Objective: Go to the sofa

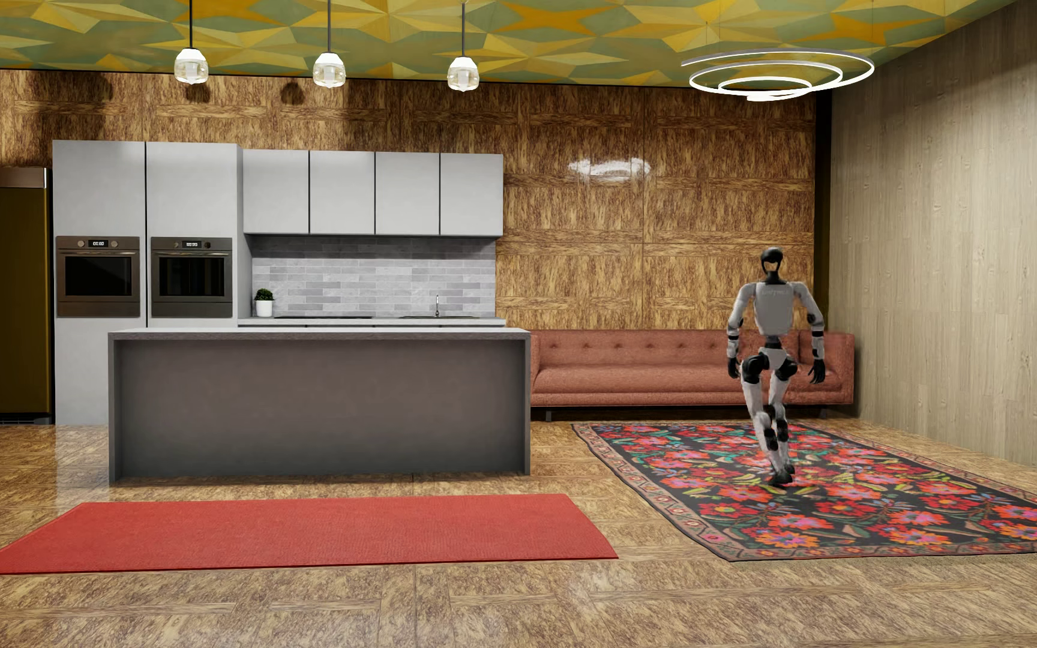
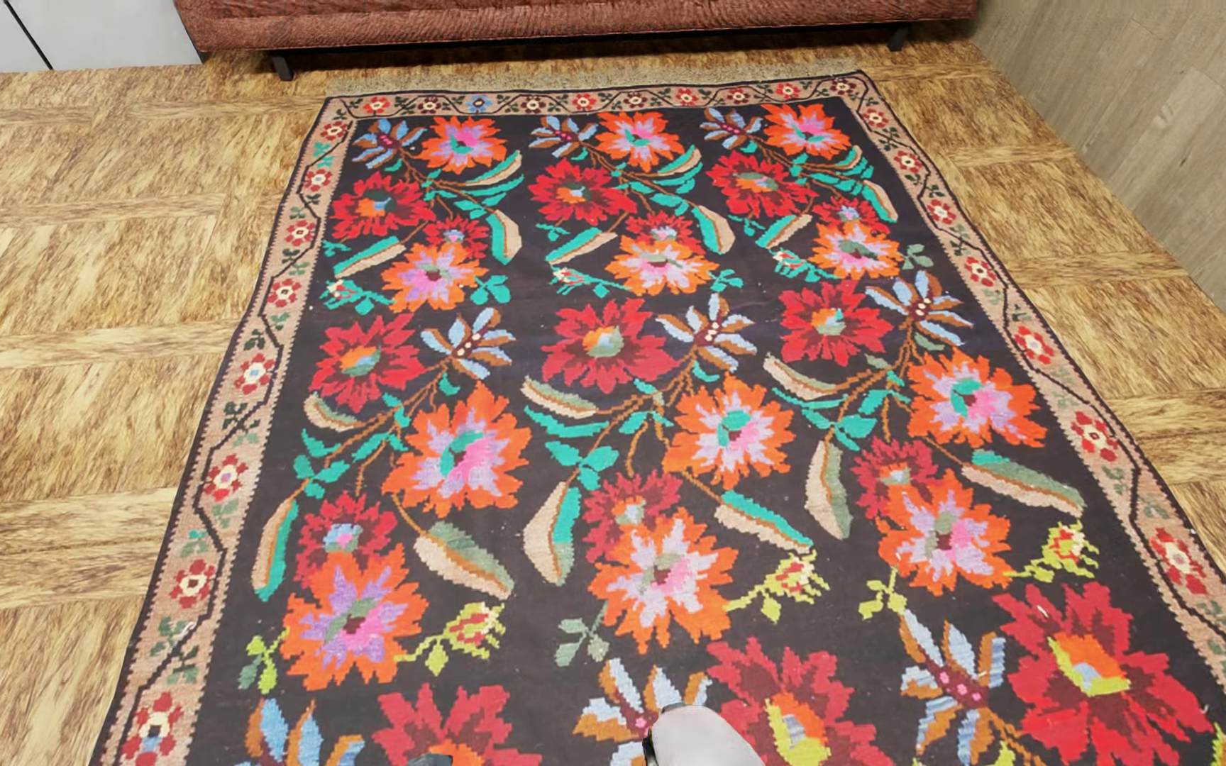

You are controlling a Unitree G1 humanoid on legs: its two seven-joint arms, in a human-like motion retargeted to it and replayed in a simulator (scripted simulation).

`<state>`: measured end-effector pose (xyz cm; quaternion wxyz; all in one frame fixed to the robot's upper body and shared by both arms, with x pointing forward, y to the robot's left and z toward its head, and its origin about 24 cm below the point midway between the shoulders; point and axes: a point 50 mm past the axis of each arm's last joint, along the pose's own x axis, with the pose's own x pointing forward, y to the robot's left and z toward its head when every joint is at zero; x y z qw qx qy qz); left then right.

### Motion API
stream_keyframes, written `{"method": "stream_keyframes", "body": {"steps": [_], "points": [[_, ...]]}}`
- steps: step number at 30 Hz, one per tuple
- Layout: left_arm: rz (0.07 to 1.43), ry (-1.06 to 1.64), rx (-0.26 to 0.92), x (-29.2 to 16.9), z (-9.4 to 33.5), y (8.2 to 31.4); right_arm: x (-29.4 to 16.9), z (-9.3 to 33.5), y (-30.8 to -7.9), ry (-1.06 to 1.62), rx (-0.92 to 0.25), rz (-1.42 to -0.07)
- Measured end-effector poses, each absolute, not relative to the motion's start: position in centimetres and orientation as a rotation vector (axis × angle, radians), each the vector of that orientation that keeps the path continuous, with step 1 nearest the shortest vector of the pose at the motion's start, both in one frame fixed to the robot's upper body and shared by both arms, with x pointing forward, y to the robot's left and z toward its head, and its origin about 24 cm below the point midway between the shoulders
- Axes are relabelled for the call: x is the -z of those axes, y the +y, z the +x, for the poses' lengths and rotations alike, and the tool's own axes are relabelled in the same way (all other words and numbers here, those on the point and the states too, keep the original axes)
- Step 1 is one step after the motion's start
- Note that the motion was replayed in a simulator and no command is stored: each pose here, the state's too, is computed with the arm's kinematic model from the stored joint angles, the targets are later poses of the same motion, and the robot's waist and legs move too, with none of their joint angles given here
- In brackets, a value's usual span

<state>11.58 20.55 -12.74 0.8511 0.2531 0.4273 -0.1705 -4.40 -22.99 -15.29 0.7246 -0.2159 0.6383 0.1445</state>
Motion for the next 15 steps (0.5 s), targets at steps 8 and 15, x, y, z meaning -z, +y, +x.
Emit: {"method": "stream_keyframes", "body": {"steps": [8, 15], "points": [[0.501, 0.807, 0.277, 11.3, 14.5, 21.0, 15.6, -6.8, -22.8, 1.507, -0.328, -0.471], [0.56, 1.386, 0.537, 16.2, -3.5, 20.6, 12.2, 10.5, -19.4, 0.865, -0.249, -0.376]]}}
